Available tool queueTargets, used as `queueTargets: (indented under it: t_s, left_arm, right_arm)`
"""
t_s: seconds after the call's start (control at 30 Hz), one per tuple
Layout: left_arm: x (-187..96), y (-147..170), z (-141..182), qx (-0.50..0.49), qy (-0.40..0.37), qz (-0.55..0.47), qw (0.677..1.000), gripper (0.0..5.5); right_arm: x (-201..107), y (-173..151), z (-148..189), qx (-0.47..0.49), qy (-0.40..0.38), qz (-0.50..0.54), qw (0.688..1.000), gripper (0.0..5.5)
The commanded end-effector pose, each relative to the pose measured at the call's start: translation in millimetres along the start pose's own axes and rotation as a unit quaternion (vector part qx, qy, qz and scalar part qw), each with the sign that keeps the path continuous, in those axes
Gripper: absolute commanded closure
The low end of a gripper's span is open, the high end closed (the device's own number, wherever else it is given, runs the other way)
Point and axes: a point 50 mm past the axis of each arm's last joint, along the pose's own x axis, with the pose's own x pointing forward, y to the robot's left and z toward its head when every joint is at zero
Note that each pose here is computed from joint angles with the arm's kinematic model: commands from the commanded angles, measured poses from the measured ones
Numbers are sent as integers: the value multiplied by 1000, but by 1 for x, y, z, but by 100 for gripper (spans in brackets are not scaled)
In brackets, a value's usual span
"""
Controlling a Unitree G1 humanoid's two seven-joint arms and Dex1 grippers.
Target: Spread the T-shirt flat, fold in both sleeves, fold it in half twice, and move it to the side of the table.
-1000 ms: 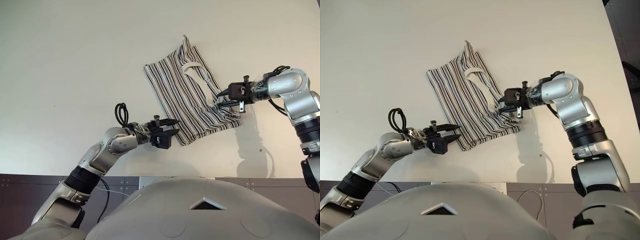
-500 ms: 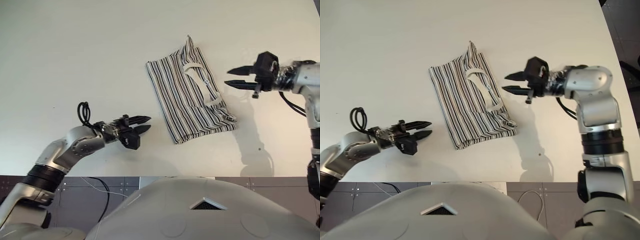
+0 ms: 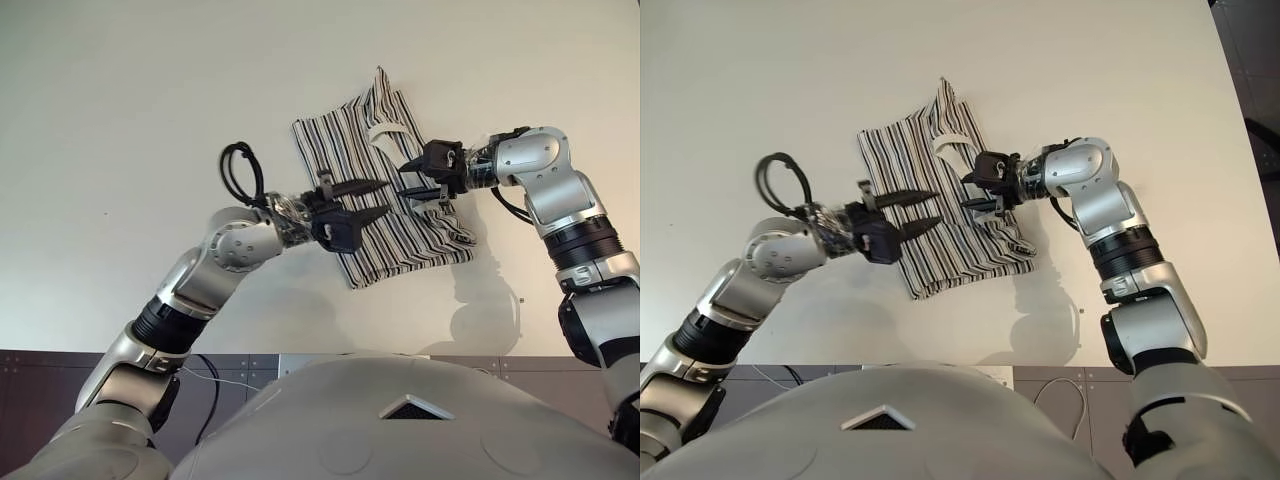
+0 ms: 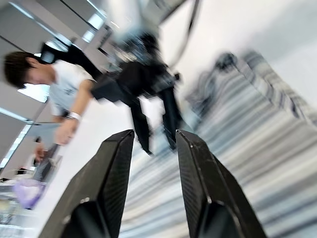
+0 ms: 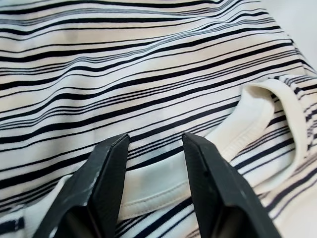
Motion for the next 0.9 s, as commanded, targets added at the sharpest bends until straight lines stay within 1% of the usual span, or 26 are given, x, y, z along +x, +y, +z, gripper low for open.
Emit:
queueTargets:
  t_s: [0.03, 0.13, 0.23, 0.4, 0.5, 0.6, 0.67, 0.73, 0.77, 0.83, 0.9]
  left_arm:
    - [-3, -56, -28, 12, 59, -105, 993, 392]
    - [-10, -92, -42, 20, 83, -158, 984, 392]
    - [-25, -114, -56, 19, 117, -191, 974, 392]
    - [-54, -123, -76, 9, 171, -199, 965, 392]
    - [-72, -126, -83, 4, 193, -207, 959, 392]
    - [-85, -130, -88, -1, 210, -210, 955, 392]
    - [-85, -127, -87, -11, 208, -188, 960, 392]
    - [-82, -119, -84, -27, 197, -154, 968, 392]
    - [-81, -116, -82, -34, 192, -140, 971, 392]
    - [-81, -111, -78, -41, 180, -122, 975, 392]
    - [-83, -106, -76, -48, 176, -106, 978, 392]
  right_arm:
    - [-6, -7, -2, -68, 44, 6, 997, 354]
    - [-13, -11, -9, -116, 83, 2, 990, 354]
    - [-27, -12, -17, -136, 110, 9, 984, 354]
    - [-47, 0, -42, -143, 163, 47, 975, 354]
    - [-66, -3, -54, -140, 191, 20, 971, 354]
    - [-85, -19, -44, -80, 140, -53, 986, 354]
    - [-97, -27, -35, -58, 101, -98, 988, 354]
    - [-103, -29, -19, -52, 50, -120, 990, 354]
    - [-102, -28, -8, -48, 17, -120, 991, 354]
    - [-97, -14, 14, -43, -43, -87, 994, 354]
    - [-88, 7, 23, -40, -59, -31, 997, 354]
